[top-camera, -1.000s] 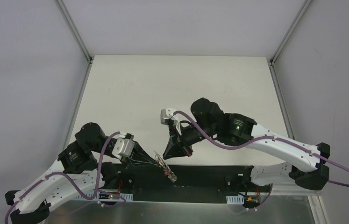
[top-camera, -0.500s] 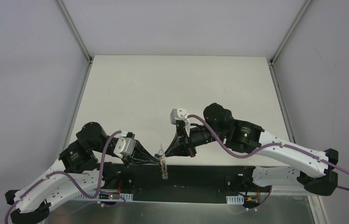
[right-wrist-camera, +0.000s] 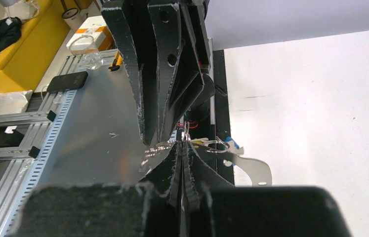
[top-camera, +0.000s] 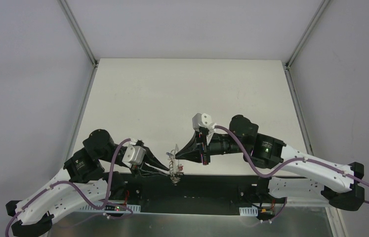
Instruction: Put the keys on the keyring
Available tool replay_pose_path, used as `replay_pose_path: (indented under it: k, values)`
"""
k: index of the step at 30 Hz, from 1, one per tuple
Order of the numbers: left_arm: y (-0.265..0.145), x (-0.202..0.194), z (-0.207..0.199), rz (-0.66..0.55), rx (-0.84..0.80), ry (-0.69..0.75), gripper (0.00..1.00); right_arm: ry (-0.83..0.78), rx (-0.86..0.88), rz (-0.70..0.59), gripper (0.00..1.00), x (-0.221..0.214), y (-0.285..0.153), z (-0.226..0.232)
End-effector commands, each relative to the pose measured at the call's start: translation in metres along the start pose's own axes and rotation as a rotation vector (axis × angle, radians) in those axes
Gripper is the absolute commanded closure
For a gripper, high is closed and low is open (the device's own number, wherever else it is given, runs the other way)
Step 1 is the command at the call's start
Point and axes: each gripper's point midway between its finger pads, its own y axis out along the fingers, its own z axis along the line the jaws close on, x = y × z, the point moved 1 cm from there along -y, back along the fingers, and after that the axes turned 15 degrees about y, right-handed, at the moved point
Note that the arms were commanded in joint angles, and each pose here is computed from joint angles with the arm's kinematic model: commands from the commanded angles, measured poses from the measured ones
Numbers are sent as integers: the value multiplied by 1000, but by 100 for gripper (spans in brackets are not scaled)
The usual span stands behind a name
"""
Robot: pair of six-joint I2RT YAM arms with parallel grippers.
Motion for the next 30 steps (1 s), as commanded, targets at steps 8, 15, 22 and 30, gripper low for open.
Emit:
replay_pose_path:
  k: [8, 15, 22, 30]
  values:
    - [-8, 16, 11, -28, 93, 92, 77, -136, 31, -148, 100, 22, -8, 19]
    - [-16, 40, 20, -63, 169, 135, 74, -158, 61, -164, 100, 22, -10, 29]
    - [-12, 51, 34, -112, 227, 77, 66, -203, 67, -194, 100, 24, -9, 35]
    - [0, 52, 33, -144, 175, -13, 66, -281, 24, -232, 100, 29, -7, 36]
